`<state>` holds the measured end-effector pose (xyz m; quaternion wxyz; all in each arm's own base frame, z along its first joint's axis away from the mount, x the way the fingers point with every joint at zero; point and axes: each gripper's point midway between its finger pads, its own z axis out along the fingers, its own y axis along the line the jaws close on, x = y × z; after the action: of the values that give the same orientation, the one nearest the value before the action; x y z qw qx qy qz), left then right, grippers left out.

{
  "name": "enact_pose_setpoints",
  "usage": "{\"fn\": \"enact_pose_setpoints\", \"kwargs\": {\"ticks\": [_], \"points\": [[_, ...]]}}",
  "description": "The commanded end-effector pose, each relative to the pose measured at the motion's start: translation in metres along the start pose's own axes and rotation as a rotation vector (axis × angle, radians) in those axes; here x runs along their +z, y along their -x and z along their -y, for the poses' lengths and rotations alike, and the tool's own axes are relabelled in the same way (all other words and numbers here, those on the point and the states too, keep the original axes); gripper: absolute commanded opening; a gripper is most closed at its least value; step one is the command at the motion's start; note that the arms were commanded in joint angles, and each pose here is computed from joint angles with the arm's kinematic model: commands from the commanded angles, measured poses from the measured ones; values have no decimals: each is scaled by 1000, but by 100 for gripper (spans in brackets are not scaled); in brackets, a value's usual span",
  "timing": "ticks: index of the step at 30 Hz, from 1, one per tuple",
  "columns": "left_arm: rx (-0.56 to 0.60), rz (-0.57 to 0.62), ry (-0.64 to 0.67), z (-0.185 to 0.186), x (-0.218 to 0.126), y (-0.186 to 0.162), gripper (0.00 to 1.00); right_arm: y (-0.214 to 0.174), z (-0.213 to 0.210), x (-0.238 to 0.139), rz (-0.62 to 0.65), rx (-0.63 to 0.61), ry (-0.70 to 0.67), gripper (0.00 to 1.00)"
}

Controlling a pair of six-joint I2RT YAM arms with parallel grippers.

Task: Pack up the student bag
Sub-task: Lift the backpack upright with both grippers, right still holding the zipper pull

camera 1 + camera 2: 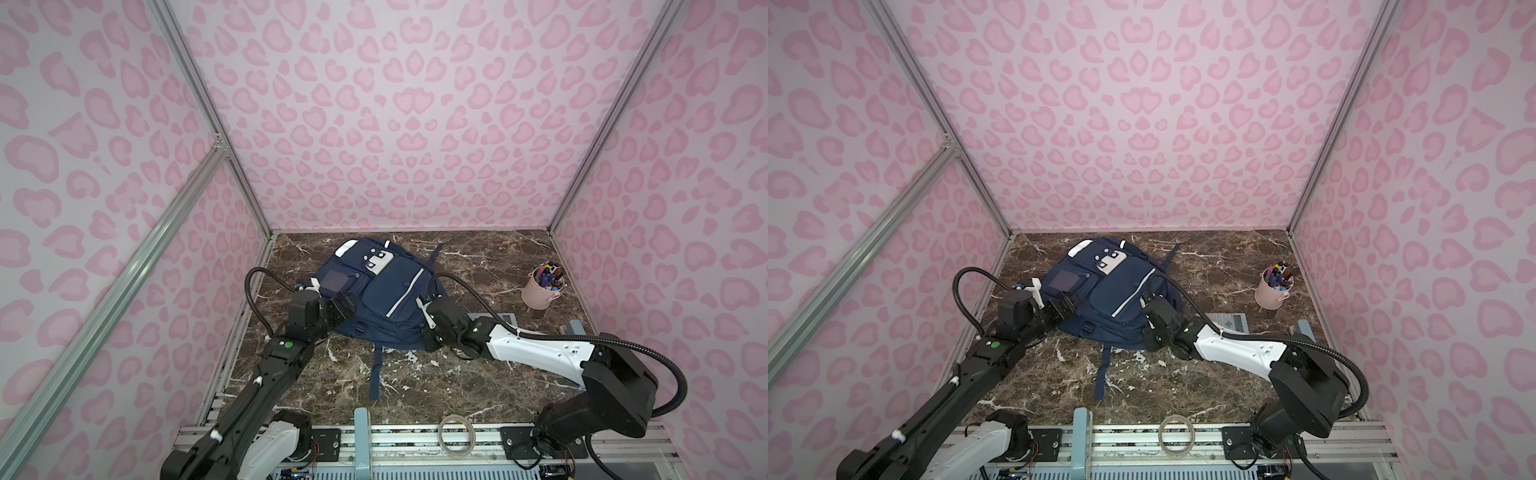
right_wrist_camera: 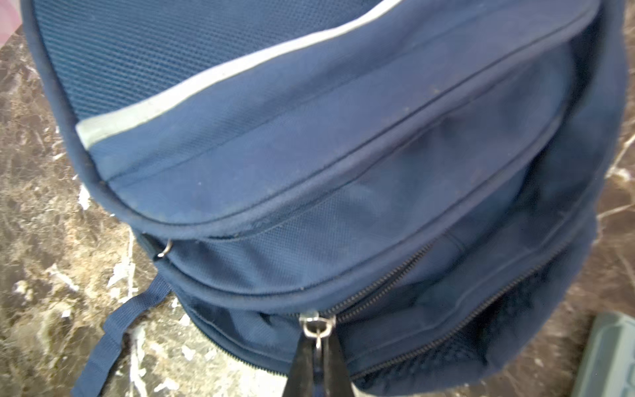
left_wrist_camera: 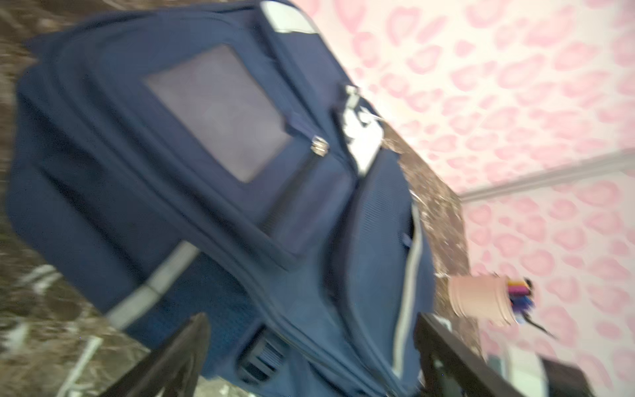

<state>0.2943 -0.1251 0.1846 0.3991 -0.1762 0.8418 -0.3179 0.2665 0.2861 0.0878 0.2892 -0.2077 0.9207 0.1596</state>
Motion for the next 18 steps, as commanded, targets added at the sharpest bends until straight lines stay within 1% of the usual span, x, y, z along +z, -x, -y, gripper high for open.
{"fn": "enact_pose_setpoints", "kwargs": {"ticks": [1,2,3,4,5,7,9,12,13,14,15,16,17,18], "points": [[-100,-55,-77,11,-1,-41,85,-3,-5,-1,8,11,14,0],[-160,-91,-157,23,4,-56,83,-2,-9,-3,15,5,29,0],[-195,-113,-195,29,8,-67,82,-1,-12,-5,21,-1,44,0],[-225,-125,-214,35,13,-78,81,0,-15,-8,28,-7,57,0],[-230,-127,-210,39,18,-87,81,1,-17,-11,34,-12,63,0],[-206,-104,-195,46,26,-95,84,3,-20,-14,45,-17,69,0],[-182,-113,-193,56,36,-98,87,2,-24,-14,43,-28,77,0],[-139,-95,-170,61,52,-97,88,-1,-28,-13,39,-35,81,0],[-122,-97,-144,57,58,-99,87,-2,-29,-12,35,-32,84,0],[-106,-116,-120,56,65,-104,77,-3,-28,-11,34,-32,84,0],[-96,-137,-103,52,71,-108,59,-3,-27,-11,36,-31,75,0],[-96,-155,-95,50,75,-113,30,-2,-22,-10,36,-28,64,0],[-94,-165,-86,45,76,-117,9,-2,-15,-9,32,-18,45,0],[-90,-171,-71,40,75,-119,3,-2,-6,-9,27,-2,23,0]]}}
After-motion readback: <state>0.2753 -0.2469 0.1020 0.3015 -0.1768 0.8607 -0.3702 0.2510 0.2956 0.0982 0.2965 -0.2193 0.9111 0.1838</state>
